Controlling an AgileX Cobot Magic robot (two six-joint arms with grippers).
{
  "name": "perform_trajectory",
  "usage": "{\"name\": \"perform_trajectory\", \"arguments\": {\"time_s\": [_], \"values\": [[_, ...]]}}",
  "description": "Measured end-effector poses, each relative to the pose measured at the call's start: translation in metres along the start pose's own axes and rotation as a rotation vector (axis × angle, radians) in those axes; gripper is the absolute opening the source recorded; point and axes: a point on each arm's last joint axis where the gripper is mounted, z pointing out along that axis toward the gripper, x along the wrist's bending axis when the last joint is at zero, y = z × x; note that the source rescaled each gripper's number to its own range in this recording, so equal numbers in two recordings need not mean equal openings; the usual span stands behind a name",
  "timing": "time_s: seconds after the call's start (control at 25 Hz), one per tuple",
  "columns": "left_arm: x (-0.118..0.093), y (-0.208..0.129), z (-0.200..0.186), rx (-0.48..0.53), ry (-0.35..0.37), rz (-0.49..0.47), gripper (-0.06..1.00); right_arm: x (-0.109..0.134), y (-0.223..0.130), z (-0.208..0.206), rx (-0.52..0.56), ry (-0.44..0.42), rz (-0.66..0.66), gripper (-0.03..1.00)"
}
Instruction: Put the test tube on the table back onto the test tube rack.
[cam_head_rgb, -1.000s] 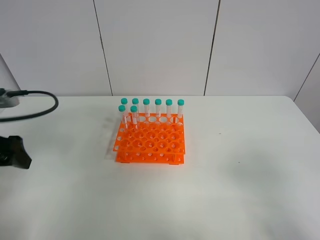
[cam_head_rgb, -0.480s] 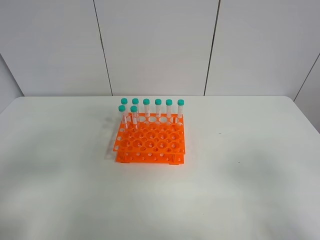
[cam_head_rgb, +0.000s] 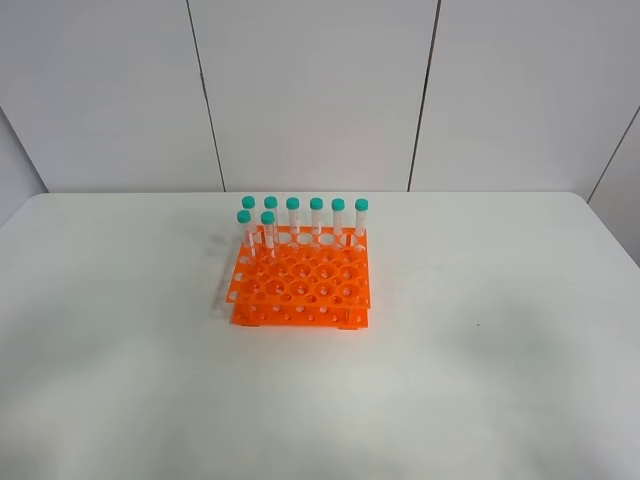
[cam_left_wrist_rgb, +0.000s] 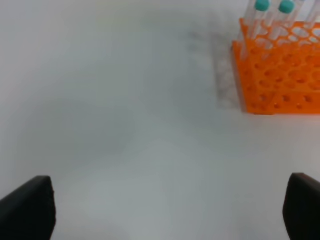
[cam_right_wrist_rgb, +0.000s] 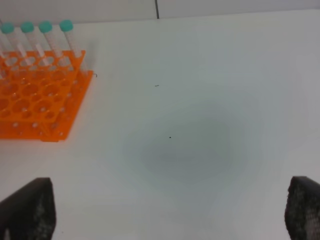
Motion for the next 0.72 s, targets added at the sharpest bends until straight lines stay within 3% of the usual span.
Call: {"name": "perform_trajectory", "arguments": {"time_s": [0.72], "values": [[0.0,0.0,-0.0001,0.0,-0.004,0.002,1.0,0.0,0.0,0.0,0.0,0.0,0.0,1.0]]}}
